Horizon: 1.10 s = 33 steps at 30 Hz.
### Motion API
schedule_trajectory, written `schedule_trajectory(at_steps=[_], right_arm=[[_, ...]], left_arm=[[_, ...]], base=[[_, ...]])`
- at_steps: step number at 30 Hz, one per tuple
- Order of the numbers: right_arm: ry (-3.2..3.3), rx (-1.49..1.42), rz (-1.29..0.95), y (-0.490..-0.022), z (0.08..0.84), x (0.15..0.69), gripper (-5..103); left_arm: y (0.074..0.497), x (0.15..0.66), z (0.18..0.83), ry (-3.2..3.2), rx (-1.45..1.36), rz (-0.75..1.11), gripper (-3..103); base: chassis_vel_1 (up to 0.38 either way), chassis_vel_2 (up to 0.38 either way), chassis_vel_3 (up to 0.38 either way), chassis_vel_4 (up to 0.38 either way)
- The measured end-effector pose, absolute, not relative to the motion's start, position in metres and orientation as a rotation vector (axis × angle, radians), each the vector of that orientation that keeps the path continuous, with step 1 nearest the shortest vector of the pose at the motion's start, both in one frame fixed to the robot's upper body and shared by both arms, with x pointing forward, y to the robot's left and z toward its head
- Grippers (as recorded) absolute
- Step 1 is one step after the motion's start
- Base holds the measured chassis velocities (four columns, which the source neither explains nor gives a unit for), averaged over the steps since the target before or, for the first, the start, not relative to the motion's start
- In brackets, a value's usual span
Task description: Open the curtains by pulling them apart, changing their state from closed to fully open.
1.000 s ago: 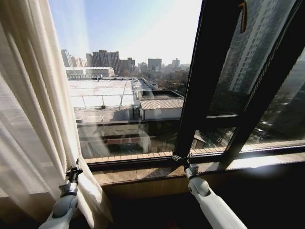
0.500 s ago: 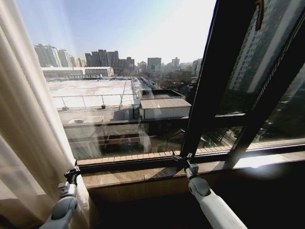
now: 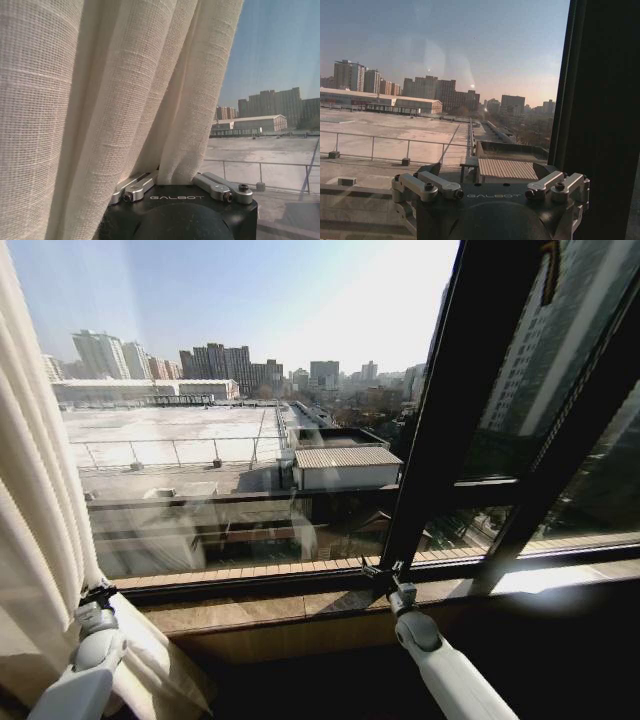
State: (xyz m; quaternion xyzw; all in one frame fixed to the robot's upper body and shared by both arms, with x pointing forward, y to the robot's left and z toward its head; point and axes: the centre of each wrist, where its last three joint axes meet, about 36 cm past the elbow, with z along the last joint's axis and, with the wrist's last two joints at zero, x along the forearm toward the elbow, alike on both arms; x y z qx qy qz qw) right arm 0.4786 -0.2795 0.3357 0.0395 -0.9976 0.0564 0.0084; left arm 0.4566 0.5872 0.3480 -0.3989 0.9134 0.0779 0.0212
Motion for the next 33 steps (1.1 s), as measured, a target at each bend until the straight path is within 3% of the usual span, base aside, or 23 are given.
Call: schedule_trajectory(at_steps=[7, 14, 21, 27, 33], right_arm=[[-3.117, 0.123, 0.176, -0.279, 0.336, 0.479, 100], [-3.117, 0.123, 0.176, -0.279, 0.336, 0.479, 100], [-3.117, 0.123, 0.176, -0.279, 0.336, 0.479, 100], [-3.118, 0.123, 0.176, -0.279, 0.336, 0.479, 100], [-3.117, 0.124, 0.176, -0.279, 0.336, 0.479, 100]], left_arm=[[0.658, 0.457, 0.367, 2.728, -1.479, 0.288, 0], [0.654, 0.454, 0.362, 2.740, -1.482, 0.288, 0], [0.621, 0.450, 0.348, 2.797, -1.364, 0.343, 0], [0.560, 0.431, 0.338, 2.834, -1.181, 0.333, 27], [0.494, 0.380, 0.328, 2.894, -0.967, 0.177, 43]], base=[[0.000, 0.000, 0.000, 0.000], [0.000, 0.000, 0.000, 0.000], [0.000, 0.000, 0.000, 0.000], [0.000, 0.000, 0.000, 0.000], [0.000, 0.000, 0.000, 0.000]])
